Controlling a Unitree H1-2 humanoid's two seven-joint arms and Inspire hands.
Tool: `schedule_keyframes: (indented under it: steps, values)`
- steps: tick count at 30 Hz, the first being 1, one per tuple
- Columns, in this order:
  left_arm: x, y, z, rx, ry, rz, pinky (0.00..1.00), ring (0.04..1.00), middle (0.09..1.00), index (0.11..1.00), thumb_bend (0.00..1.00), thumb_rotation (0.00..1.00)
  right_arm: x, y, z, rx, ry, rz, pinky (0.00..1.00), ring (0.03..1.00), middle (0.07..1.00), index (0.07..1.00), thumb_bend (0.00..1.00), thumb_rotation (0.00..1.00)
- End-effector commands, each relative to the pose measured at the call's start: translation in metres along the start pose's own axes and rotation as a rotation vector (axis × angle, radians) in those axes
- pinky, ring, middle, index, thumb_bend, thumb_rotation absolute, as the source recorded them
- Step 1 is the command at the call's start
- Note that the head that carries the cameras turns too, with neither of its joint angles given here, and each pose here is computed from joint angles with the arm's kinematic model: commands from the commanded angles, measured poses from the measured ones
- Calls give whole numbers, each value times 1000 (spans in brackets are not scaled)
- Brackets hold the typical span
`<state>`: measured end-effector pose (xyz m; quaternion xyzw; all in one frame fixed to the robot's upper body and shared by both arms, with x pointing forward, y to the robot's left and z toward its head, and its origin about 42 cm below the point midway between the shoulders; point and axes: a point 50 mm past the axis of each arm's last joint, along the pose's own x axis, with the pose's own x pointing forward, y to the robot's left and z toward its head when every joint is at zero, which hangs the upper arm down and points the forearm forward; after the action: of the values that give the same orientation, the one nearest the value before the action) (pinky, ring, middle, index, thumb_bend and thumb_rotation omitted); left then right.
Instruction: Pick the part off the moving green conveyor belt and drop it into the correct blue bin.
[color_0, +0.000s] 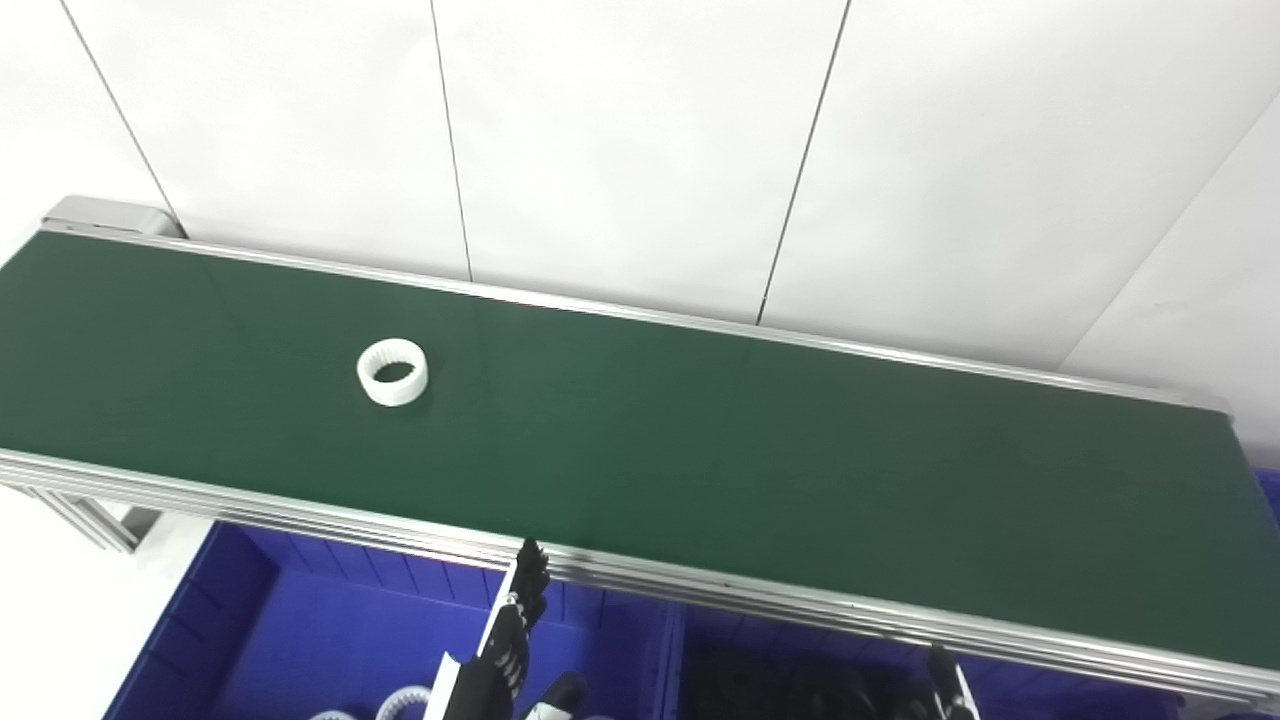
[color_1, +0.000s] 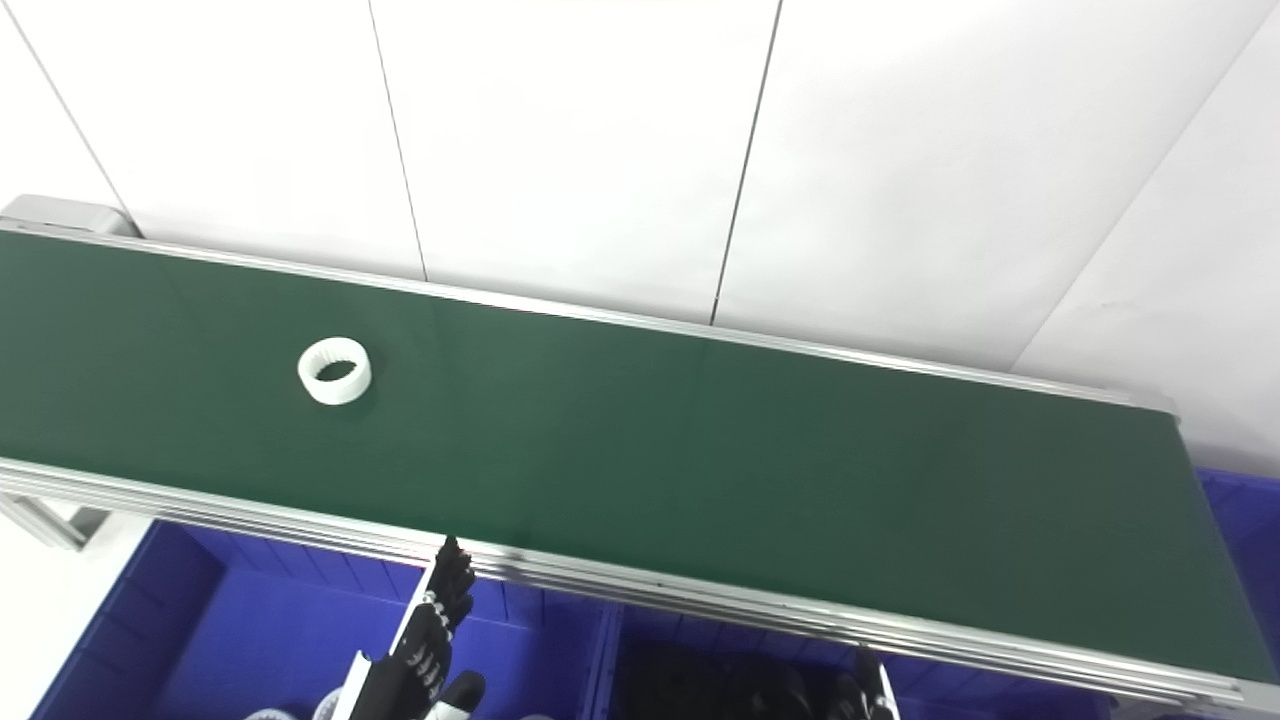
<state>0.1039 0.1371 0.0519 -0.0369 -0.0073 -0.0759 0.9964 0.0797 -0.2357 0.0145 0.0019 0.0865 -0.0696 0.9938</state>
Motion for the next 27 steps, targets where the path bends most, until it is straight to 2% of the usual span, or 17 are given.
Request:
schedule_keyframes:
  steps: [1, 6, 7, 9, 10, 11, 12, 14, 16, 20, 21, 23, 27]
  values:
    - [3, -2, 5, -18, -56, -3, 1000, 1000, 1000, 995, 591, 698, 3, -2, 6, -6, -66, 16, 948, 954, 981, 975, 794, 1000]
    - [8, 2, 3, -8, -59, -19, 1000, 999, 1000, 997, 581, 664, 6, 0, 1, -9, -66, 18, 941, 947, 976, 970, 781, 1000]
    - [9, 3, 3, 2, -61, -25, 982, 995, 1000, 994, 575, 633, 7, 1, 0, -12, -65, 18, 938, 945, 974, 969, 784, 1000]
    - [14, 7, 13, 61, -106, -25, 889, 948, 963, 943, 648, 533, 8, 3, 0, -8, -63, 20, 938, 945, 974, 971, 786, 1000]
    - [17, 9, 19, 89, -134, -25, 827, 907, 923, 899, 702, 460, 9, 4, 0, -8, -62, 21, 938, 945, 975, 972, 785, 1000]
    - [22, 13, 27, 138, -171, -27, 819, 900, 917, 893, 709, 449, 10, 5, -1, -7, -64, 21, 938, 945, 975, 972, 785, 1000]
    - [29, 17, 37, 189, -221, -27, 763, 861, 882, 862, 747, 405, 10, 6, -1, -8, -65, 20, 937, 944, 974, 971, 781, 1000]
    - [47, 29, 59, 304, -332, -39, 635, 747, 772, 771, 879, 284, 12, 8, -2, -6, -66, 19, 932, 942, 971, 969, 783, 1000]
    - [69, 46, 80, 463, -430, -63, 559, 704, 719, 712, 969, 296, 13, 9, -2, -8, -66, 20, 924, 940, 971, 972, 783, 1000]
    - [117, 71, 114, 731, -529, -98, 565, 702, 687, 675, 1000, 321, 16, 12, 0, -8, -67, 26, 923, 937, 968, 976, 790, 1000]
    - [131, 76, 122, 805, -531, -112, 580, 712, 689, 675, 1000, 316, 17, 13, 0, -5, -68, 28, 927, 938, 968, 976, 791, 1000]
    - [156, 84, 133, 922, -521, -134, 702, 767, 743, 711, 996, 317, 18, 15, 0, 4, -74, 28, 928, 935, 965, 973, 780, 1000]
    - [205, 94, 150, 1108, -472, -177, 771, 779, 773, 736, 1000, 259, 19, 20, 0, 6, -77, 24, 916, 925, 955, 964, 788, 1000]
